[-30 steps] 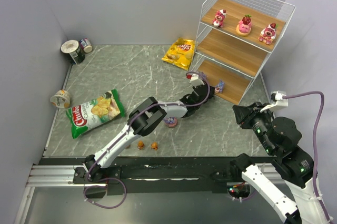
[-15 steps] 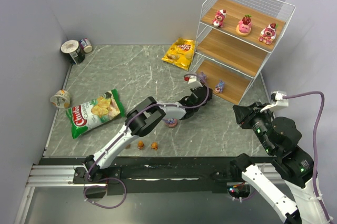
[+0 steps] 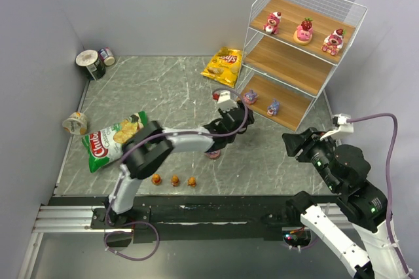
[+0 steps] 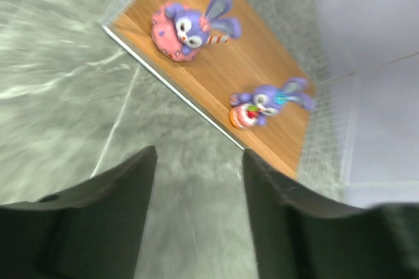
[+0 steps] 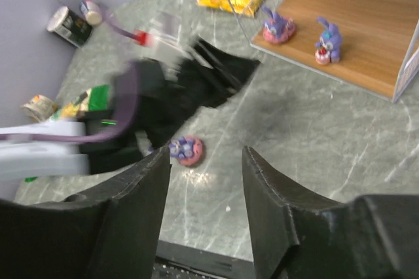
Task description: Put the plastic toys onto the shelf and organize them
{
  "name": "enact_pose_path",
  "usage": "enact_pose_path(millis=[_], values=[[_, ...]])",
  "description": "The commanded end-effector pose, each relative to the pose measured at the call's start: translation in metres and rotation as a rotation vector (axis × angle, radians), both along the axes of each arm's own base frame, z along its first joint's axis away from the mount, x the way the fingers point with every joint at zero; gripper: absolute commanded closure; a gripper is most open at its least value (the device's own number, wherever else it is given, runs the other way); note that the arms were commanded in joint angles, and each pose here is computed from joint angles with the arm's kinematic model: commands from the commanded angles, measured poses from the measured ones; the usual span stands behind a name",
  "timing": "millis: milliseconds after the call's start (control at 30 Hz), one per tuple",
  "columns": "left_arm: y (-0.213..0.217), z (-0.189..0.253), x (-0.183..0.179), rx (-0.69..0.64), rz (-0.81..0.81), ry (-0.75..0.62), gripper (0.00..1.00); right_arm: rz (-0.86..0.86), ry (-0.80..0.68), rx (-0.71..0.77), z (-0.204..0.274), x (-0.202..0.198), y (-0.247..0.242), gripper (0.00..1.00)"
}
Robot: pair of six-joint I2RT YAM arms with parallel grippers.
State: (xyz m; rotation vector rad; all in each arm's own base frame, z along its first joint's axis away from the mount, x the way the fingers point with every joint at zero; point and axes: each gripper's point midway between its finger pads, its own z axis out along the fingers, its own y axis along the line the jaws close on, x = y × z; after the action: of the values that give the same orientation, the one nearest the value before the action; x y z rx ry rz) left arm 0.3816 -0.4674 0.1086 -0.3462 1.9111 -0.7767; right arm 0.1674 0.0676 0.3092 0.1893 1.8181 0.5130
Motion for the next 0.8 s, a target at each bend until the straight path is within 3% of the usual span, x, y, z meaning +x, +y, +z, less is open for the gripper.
enact_pose_path(millis=[0, 67, 100, 233, 400, 533, 667, 733, 767], values=[[0.058, 0.056, -0.032, 0.048, 0.117, 0.052, 0.30, 0.035, 0.031, 0.004, -0.010, 0.000, 0.008, 0.41], [0.089, 0.059, -0.052, 0.072, 0.172, 0.106, 0.25, 0.059, 0.032, 0.008, -0.011, -0.001, 0.012, 0.41], [0.107, 0.046, -0.065, 0.145, 0.185, 0.149, 0.23, 0.065, 0.038, 0.008, -0.014, -0.001, 0.014, 0.40], [0.158, 0.018, -0.114, 0.208, 0.231, 0.255, 0.11, 0.091, 0.042, 0.005, -0.018, -0.002, 0.018, 0.38], [0.175, 0.013, -0.140, 0.158, 0.194, 0.273, 0.05, 0.096, 0.044, -0.006, -0.022, -0.003, 0.017, 0.36], [0.178, 0.011, -0.140, 0.153, 0.185, 0.257, 0.05, 0.103, 0.045, -0.003, -0.022, -0.005, 0.018, 0.35], [0.180, 0.000, -0.135, 0.238, 0.206, 0.259, 0.09, 0.099, 0.035, -0.001, -0.020, -0.006, 0.016, 0.35], [0.175, -0.006, -0.130, 0.262, 0.198, 0.263, 0.16, 0.098, 0.031, -0.001, -0.019, -0.007, 0.016, 0.35], [0.171, -0.008, -0.128, 0.258, 0.189, 0.264, 0.24, 0.097, 0.032, -0.002, -0.020, -0.007, 0.016, 0.35]])
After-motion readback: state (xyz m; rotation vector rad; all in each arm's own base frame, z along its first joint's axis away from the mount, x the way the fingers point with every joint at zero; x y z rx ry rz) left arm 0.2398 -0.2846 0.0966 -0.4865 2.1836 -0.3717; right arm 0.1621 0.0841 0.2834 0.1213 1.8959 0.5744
